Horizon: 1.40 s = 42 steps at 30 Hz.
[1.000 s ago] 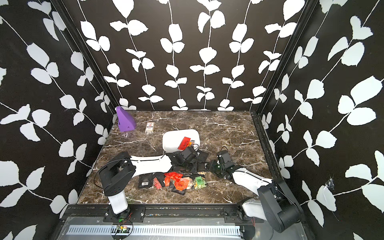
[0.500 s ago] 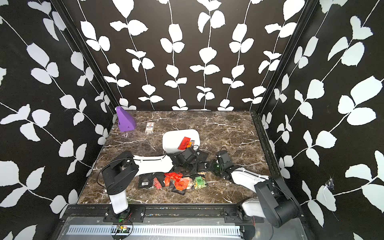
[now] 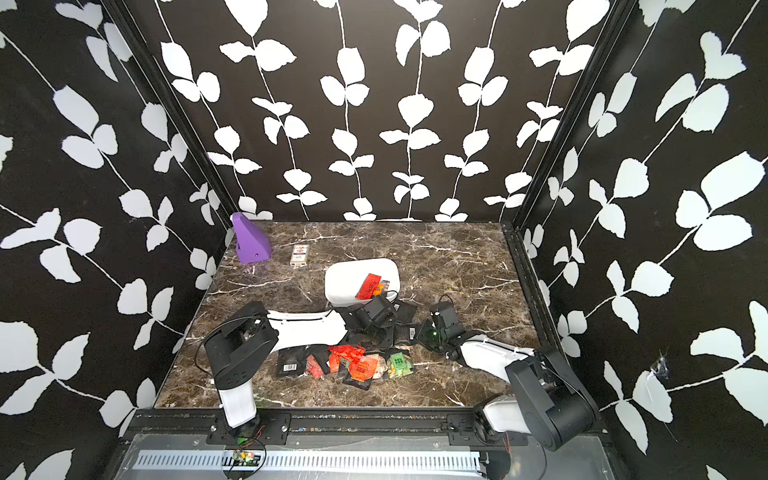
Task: Put the tea bags into the storage box
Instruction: Pick up the tea bag from the center of the board, then place the tea bag in the storage box.
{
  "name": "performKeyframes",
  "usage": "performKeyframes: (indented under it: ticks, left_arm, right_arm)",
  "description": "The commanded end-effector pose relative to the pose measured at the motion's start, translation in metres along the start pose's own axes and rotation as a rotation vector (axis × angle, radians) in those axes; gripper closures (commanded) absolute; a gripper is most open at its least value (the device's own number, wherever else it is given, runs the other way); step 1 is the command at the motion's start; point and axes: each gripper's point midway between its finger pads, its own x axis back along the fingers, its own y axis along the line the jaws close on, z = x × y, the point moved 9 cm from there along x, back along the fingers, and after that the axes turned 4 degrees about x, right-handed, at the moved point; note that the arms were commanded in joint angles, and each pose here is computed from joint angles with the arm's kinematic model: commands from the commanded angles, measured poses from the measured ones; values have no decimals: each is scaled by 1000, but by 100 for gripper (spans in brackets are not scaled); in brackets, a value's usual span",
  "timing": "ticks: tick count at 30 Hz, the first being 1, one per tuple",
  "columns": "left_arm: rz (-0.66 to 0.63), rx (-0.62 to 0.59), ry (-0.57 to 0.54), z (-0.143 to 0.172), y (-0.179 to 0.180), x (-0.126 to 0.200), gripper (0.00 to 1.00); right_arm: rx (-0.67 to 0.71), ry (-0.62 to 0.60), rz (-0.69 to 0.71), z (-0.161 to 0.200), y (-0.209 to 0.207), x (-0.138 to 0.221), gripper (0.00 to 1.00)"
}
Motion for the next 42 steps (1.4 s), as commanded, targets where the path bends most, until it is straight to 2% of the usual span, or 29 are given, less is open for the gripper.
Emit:
performKeyframes:
  ticks: [1,8,20,24,31,37,42]
  left_arm:
    - [-7,-13,22,2,-2,10,93]
    - [-1,-55,-37,-9,-17,43,87]
    - [-33,-158,-240,-25,-28,122,65]
    - [-85,-161,-334,-26,-13,142,61]
    - [-127,-97,-481,-24,28,174,50]
    - [-192,-15,-507,-14,68,180,41]
    - [-166,63,-541,-2,92,180,36]
  right_arm:
    - [5,27,62,7,-8,0,100]
    - [66,6,78,4,7,24,100]
    - [113,-122,53,3,21,94,100]
    - [146,-162,51,-5,35,118,100]
    - [234,-216,32,-28,74,150,100]
    - [282,-228,-19,-52,114,155,100]
    - [349,-218,-75,-67,159,147,100]
